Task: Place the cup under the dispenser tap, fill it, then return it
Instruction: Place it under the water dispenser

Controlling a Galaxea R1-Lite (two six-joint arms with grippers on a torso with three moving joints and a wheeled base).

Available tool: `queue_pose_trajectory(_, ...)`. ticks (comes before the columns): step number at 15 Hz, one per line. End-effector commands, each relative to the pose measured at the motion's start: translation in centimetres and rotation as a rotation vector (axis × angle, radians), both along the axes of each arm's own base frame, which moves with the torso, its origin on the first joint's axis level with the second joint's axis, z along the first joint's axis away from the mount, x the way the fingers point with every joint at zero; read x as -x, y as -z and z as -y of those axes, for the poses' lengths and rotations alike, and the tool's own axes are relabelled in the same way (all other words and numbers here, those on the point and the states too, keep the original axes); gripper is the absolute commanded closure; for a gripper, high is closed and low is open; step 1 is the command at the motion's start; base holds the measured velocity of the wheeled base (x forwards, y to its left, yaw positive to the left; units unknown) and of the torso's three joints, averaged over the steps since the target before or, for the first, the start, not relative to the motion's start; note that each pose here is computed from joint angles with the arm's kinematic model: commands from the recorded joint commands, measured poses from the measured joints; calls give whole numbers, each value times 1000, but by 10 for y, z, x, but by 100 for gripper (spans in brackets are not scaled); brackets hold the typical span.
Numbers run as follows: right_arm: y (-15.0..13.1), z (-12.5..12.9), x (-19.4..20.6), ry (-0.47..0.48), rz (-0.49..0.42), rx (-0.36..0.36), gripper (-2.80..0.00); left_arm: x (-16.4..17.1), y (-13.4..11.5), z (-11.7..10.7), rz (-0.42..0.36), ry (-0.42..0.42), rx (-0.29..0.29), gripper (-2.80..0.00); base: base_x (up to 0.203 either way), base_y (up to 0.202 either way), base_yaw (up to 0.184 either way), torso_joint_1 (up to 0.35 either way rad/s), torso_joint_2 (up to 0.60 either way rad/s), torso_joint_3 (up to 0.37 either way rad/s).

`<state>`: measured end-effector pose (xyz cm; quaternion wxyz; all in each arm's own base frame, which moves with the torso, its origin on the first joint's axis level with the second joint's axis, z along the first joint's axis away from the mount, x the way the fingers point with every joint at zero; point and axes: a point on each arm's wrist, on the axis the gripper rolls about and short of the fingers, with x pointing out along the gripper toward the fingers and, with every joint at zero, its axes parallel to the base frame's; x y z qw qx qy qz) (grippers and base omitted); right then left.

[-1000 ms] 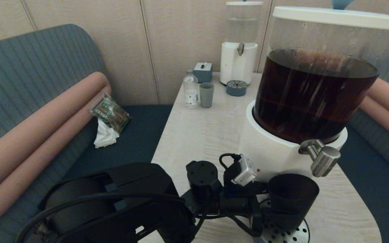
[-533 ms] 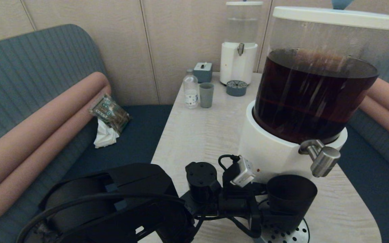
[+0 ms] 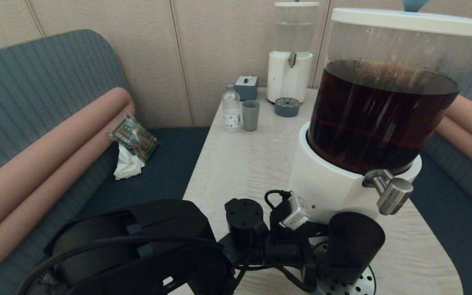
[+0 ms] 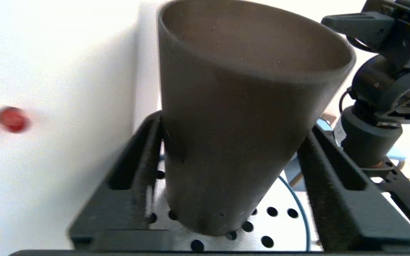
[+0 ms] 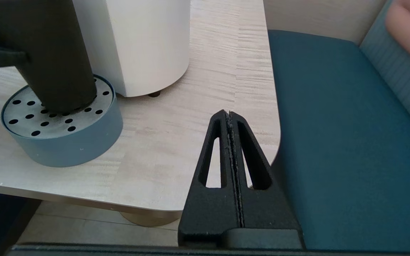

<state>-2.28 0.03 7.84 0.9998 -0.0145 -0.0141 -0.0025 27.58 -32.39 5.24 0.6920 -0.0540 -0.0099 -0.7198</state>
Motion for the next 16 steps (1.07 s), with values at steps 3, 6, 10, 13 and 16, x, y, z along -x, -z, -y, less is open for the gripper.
queue_pose_trajectory(3,3,0,-1,-1,-8,0,0,1,-2,-1,3,0,5,-280,0,0,0,0,0,0)
queue_pose_trajectory(6,3,0,-1,0,-8,0,0,1,-5,-2,8,0,10,-280,0,0,0,0,0,0)
queue_pose_trajectory(10,3,0,-1,0,-8,0,0,6,-7,-7,8,-7,-1,-280,0,0,0,0,0,0)
queue_pose_trajectory(13,3,0,-1,0,-8,0,0,13,-15,-14,8,-9,-4,-280,0,0,0,0,0,0)
queue_pose_trajectory(16,3,0,-1,0,-8,0,0,21,-18,-24,4,-11,-23,-280,0,0,0,0,0,0)
